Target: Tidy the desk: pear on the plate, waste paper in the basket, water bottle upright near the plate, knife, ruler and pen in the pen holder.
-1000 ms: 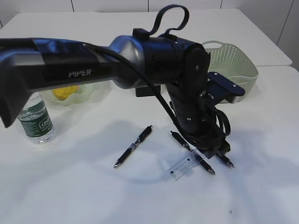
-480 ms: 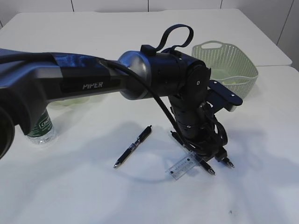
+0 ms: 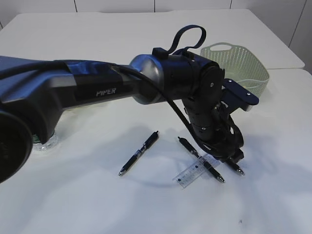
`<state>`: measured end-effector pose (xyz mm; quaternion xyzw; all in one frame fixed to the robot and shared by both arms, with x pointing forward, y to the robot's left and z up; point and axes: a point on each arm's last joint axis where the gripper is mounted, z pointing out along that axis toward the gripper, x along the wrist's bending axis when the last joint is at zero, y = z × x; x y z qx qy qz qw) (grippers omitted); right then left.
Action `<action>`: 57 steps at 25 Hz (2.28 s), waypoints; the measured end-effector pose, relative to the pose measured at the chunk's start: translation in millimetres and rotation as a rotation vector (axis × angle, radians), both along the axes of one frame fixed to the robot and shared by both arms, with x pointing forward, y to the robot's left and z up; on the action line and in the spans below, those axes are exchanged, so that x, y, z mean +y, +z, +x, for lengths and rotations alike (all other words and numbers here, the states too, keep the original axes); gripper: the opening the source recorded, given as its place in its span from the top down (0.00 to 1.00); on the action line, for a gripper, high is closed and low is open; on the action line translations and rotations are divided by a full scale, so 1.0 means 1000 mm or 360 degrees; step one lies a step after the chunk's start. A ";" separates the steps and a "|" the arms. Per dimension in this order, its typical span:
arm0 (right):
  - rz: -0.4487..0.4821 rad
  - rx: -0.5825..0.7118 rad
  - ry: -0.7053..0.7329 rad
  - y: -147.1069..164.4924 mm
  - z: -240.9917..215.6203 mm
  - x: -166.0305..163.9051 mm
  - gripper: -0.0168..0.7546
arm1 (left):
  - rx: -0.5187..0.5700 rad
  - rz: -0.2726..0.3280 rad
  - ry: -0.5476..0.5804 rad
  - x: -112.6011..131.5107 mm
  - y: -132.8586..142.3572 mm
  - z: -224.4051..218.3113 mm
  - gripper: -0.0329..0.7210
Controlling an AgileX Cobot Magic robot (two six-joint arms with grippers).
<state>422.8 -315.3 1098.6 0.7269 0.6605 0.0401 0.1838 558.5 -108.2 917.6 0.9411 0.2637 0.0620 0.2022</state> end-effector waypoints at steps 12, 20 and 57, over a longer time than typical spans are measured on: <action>-0.0010 0.0000 0.0000 0.000 0.000 -0.001 0.57 | 0.0032 0.0044 -0.0003 -0.003 -0.015 0.002 0.39; -0.0010 -0.0003 0.0001 0.000 0.000 -0.001 0.57 | 0.0007 0.0014 0.0000 -0.005 -0.017 0.004 0.39; -0.0011 -0.0028 0.0006 0.001 0.002 0.000 0.57 | 0.0000 0.0006 0.0004 -0.007 -0.033 0.006 0.60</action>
